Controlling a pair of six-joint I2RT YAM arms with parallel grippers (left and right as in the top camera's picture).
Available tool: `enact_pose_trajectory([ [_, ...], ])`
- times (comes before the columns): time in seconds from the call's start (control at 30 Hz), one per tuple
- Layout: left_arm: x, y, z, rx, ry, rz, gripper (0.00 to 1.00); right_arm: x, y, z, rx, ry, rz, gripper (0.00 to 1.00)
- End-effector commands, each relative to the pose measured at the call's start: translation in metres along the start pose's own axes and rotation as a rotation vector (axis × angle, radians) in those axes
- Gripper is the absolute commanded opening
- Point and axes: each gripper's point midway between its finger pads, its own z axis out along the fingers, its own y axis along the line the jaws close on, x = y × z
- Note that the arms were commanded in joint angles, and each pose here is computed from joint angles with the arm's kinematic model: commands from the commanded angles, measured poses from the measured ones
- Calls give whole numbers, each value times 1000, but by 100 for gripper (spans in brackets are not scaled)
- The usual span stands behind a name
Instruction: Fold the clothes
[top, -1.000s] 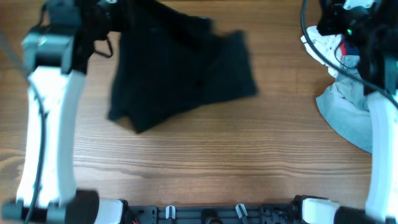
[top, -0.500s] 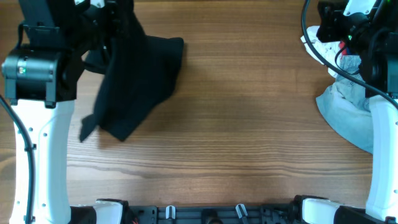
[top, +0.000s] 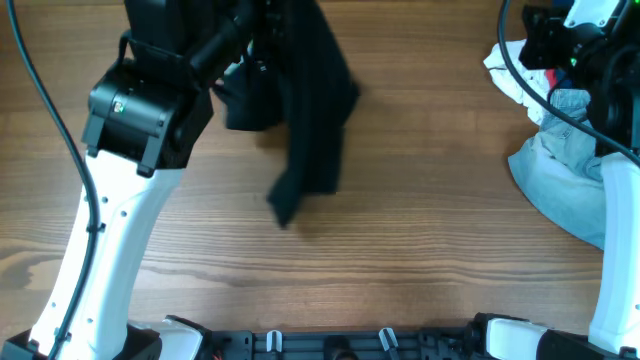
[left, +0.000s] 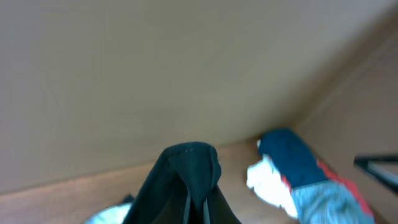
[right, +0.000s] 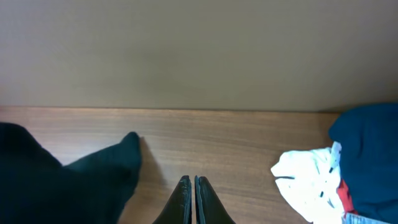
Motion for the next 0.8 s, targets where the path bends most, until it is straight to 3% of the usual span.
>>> enact_pose_trajectory([
  [0.0, -84, -26, -49, 42, -250, -27, 4, -2, 3, -4, -17, -5, 16, 4],
  [0.2, -145, -52, -106, 83, -438, -27, 4, -1, 10, -4, -60, -1, 17, 4],
  [0.37, -157, -58, -120, 55, -489, -51, 4, 1, 28, -6, -162, 8, 2, 8],
  [0.57, -144, -46, -83, -28, -454, -67, 4, 23, 86, -24, -499, 51, -157, 35],
  [0.77, -136, -42, -43, -44, -447, -69, 4, 59, 148, -38, -702, 153, -264, 52],
])
